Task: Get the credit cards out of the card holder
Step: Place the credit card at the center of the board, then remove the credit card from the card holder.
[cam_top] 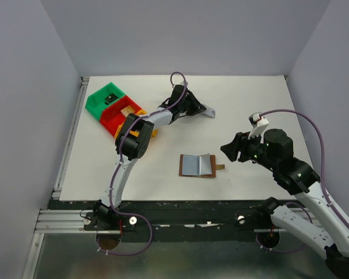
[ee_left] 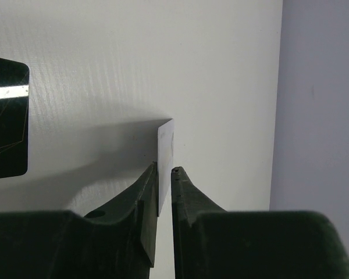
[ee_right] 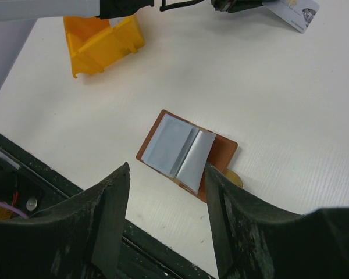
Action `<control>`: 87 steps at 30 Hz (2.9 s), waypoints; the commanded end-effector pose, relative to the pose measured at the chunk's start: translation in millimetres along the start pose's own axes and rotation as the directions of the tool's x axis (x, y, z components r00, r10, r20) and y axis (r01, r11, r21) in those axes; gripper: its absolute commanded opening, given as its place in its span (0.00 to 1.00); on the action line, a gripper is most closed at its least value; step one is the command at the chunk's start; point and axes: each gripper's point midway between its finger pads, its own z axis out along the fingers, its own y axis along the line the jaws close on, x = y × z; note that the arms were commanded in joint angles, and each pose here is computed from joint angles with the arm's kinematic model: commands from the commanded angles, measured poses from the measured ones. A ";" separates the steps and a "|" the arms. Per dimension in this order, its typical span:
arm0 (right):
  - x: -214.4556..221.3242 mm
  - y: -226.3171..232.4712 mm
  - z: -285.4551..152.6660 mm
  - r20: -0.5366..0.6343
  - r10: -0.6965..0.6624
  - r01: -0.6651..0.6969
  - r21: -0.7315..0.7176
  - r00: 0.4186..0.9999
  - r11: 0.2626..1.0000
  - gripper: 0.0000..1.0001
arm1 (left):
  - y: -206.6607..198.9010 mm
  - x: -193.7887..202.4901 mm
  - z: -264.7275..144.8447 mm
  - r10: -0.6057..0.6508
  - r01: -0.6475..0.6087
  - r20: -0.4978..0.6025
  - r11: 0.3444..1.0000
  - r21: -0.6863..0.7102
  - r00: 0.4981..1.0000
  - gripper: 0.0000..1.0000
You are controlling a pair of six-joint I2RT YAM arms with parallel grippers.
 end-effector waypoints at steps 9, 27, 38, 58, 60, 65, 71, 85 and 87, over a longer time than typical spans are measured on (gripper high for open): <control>-3.9 -0.7 0.0 0.012 -0.002 0.002 0.007 1.000 1.000 0.62 | -1.9 -2.4 -8.5 0.011 -0.011 0.006 1.000 -0.016 1.000 0.37; 2.2 -1.0 -2.4 0.004 0.014 -0.014 0.003 1.000 1.000 0.62 | -2.3 -26.5 -30.9 0.039 -0.037 0.045 0.998 -0.047 0.998 0.47; 7.1 -6.8 0.4 -0.003 0.028 -0.028 0.032 1.000 0.999 0.63 | -24.9 -42.3 -50.1 0.105 -0.101 0.085 0.994 -0.052 0.991 0.56; 73.2 -22.9 38.3 -0.216 0.043 -0.031 0.060 0.975 0.998 0.79 | -51.3 61.7 -221.6 0.331 -0.326 0.121 0.944 -0.062 0.936 0.99; 86.0 -27.7 43.0 -0.252 0.067 -0.047 0.085 0.965 0.995 0.77 | -40.7 77.4 -237.0 0.424 -0.413 0.078 0.901 -0.130 0.902 0.99; 112.0 -55.3 48.9 -0.270 0.161 -0.095 0.241 0.949 0.966 0.70 | -9.1 114.8 -270.7 0.466 -0.448 0.060 0.873 -0.190 0.883 0.98; 137.6 -69.7 56.6 -0.316 0.257 -0.154 0.314 0.913 0.937 0.68 | 7.9 120.5 -301.0 0.382 -0.354 0.157 0.918 -0.176 0.911 0.99; 160.4 -91.8 83.8 -0.394 0.319 -0.151 0.401 0.862 0.904 0.47 | -6.7 137.9 -283.5 0.419 -0.418 0.000 0.905 -0.078 0.908 0.92; 162.1 -93.1 83.9 -0.398 0.320 -0.149 0.403 0.860 0.903 0.43 | -9.2 141.6 -278.7 0.438 -0.439 -0.033 0.896 -0.060 0.898 0.91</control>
